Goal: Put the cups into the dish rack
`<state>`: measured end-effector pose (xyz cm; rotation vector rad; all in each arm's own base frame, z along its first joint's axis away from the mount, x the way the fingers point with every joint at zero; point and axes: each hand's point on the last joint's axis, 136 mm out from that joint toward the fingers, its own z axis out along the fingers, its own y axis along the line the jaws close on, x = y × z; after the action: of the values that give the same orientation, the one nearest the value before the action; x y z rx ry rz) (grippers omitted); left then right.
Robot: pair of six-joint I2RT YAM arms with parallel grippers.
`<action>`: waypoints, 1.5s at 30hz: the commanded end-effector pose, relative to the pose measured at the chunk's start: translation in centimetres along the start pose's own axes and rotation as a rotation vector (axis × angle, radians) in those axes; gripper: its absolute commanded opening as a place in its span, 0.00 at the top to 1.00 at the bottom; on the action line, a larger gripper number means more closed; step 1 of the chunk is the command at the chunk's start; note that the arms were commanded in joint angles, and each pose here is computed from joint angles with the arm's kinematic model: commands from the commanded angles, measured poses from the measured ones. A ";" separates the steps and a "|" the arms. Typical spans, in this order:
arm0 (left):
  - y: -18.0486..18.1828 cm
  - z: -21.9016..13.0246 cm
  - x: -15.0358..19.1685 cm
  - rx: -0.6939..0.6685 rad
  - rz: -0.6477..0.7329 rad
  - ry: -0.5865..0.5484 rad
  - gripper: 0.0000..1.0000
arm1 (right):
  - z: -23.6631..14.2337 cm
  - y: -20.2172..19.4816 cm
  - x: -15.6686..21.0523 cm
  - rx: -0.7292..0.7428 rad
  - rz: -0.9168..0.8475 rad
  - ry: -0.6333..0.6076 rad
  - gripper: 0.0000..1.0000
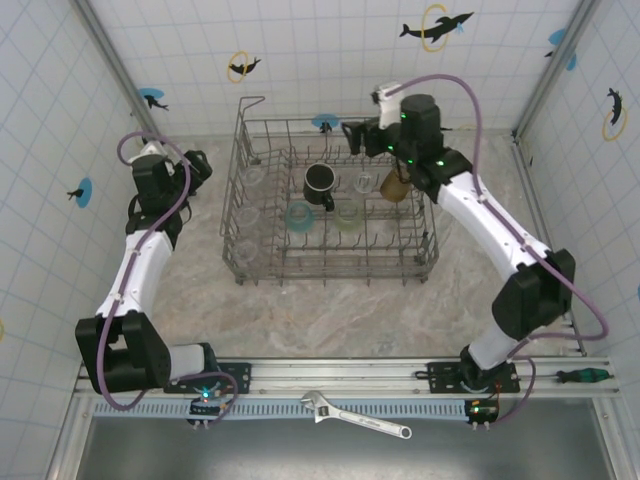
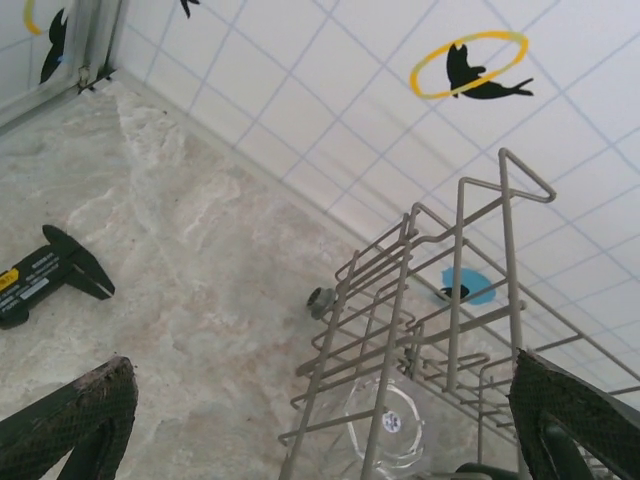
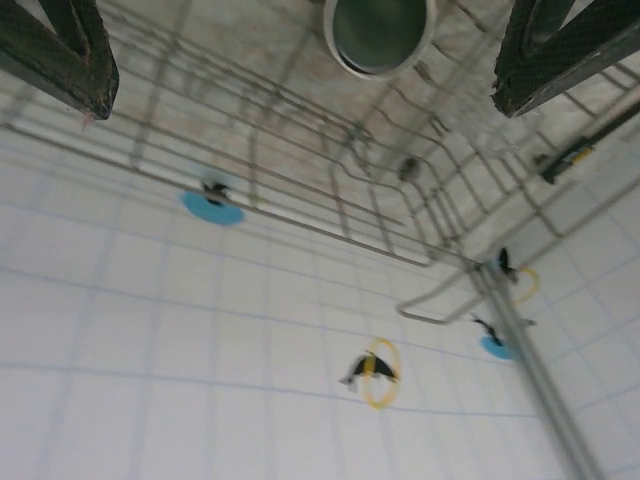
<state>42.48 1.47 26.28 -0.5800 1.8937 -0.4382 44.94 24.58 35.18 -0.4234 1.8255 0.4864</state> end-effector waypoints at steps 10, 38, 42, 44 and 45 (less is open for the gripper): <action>8.2 -2.2 3.4 -0.253 0.107 -0.120 0.02 | -9.3 -15.4 6.8 0.344 0.297 -0.046 0.00; 16.9 -2.4 16.4 -0.326 0.332 -0.031 0.03 | -17.8 -22.3 29.6 0.912 0.228 0.162 0.00; 16.0 -3.1 17.4 -0.238 0.445 -0.073 0.02 | -18.2 -21.4 30.2 0.925 0.165 0.110 0.00; 15.4 -3.0 17.8 -0.209 0.473 -0.062 0.02 | -18.0 -20.7 30.4 0.900 0.111 0.104 0.00; 14.9 -3.1 17.5 -0.185 0.484 -0.086 0.02 | -17.9 -20.4 30.6 0.896 0.064 0.120 0.00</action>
<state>29.53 4.63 2.93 -0.3791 2.0657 0.0902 31.27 -3.46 6.08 0.2825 2.0985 -0.2764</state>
